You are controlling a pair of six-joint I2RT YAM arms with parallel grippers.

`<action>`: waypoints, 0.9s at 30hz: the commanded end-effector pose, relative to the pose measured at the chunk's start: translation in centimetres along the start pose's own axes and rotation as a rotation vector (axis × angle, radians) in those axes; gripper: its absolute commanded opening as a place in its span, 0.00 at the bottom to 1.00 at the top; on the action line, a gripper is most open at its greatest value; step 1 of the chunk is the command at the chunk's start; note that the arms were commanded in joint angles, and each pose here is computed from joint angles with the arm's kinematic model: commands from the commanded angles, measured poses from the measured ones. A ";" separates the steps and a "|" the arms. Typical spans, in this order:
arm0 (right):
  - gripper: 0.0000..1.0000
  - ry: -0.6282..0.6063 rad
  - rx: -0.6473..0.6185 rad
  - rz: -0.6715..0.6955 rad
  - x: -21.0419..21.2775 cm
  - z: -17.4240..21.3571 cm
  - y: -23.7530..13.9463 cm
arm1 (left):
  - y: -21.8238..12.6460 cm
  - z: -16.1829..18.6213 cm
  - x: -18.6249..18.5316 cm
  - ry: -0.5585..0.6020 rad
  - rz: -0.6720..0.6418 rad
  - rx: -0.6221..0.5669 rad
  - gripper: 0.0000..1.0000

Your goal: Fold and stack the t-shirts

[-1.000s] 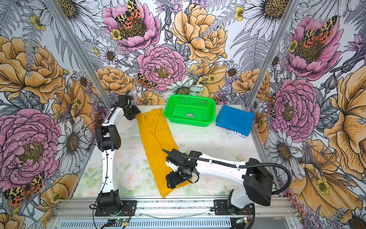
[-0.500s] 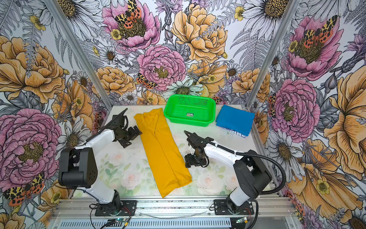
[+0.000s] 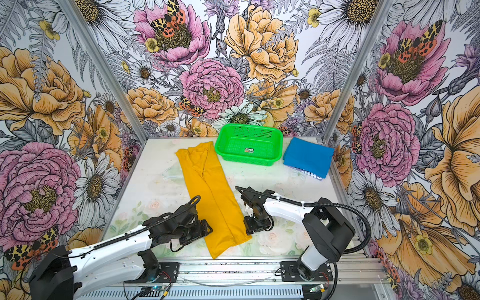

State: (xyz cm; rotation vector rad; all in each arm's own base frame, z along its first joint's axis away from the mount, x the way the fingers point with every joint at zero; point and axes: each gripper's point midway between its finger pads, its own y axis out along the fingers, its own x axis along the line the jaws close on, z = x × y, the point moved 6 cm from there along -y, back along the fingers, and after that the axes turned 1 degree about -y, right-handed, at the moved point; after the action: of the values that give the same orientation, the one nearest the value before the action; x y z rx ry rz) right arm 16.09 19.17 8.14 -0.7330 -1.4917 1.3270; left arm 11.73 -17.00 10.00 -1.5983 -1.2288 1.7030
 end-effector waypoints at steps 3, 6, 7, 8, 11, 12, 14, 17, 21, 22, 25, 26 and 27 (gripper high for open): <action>0.52 0.032 -0.057 0.039 -0.5 0.5 -0.2 | 0.8 2.7 0.2 -0.005 -0.037 0.037 0.81; 0.52 0.032 -0.084 0.035 -0.4 0.5 -0.6 | 1.5 3.9 -0.1 0.064 -0.073 0.096 0.80; 0.51 0.029 -0.089 0.033 -0.3 0.4 -0.7 | 1.6 4.1 -0.3 0.084 -0.081 0.105 0.80; 0.51 0.026 -0.094 0.031 -0.3 0.3 -0.8 | 1.8 4.4 -0.5 0.102 -0.092 0.109 0.80; 0.49 0.016 -0.094 0.024 -0.1 0.1 -0.7 | 2.4 4.7 -0.7 0.127 -0.131 0.115 0.75; 0.49 0.013 -0.086 0.027 0.0 0.1 -0.5 | 2.7 4.9 -0.7 0.135 -0.142 0.118 0.74; 0.49 0.010 -0.070 0.034 -0.1 0.1 0.0 | 3.1 5.2 -0.6 0.149 -0.165 0.131 0.68; 0.45 -0.002 -0.052 0.032 0.2 0.1 0.4 | 3.5 5.9 -0.4 0.165 -0.193 0.147 0.60; 0.34 -0.033 -0.031 0.026 1.1 0.6 0.8 | 3.8 6.7 0.1 0.165 -0.219 0.161 0.45; 0.32 -0.036 -0.026 0.024 1.2 0.7 0.9 | 3.8 6.8 0.2 0.165 -0.221 0.162 0.41; 0.20 -0.040 -0.015 0.015 1.4 1.1 1.1 | 3.7 7.3 0.8 0.163 -0.237 0.166 0.35; 0.14 -0.040 -0.013 0.014 1.4 1.2 1.1 | 3.6 7.4 1.0 0.157 -0.240 0.167 0.33; 0.08 -0.039 -0.010 0.013 1.3 1.4 1.1 | 3.5 7.6 1.3 0.153 -0.243 0.171 0.31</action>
State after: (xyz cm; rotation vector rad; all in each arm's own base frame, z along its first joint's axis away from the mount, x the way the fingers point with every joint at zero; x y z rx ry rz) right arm 14.50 20.03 7.71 -0.7440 -1.5329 1.3499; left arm 6.18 -22.21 7.67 -1.5164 -1.0589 1.5156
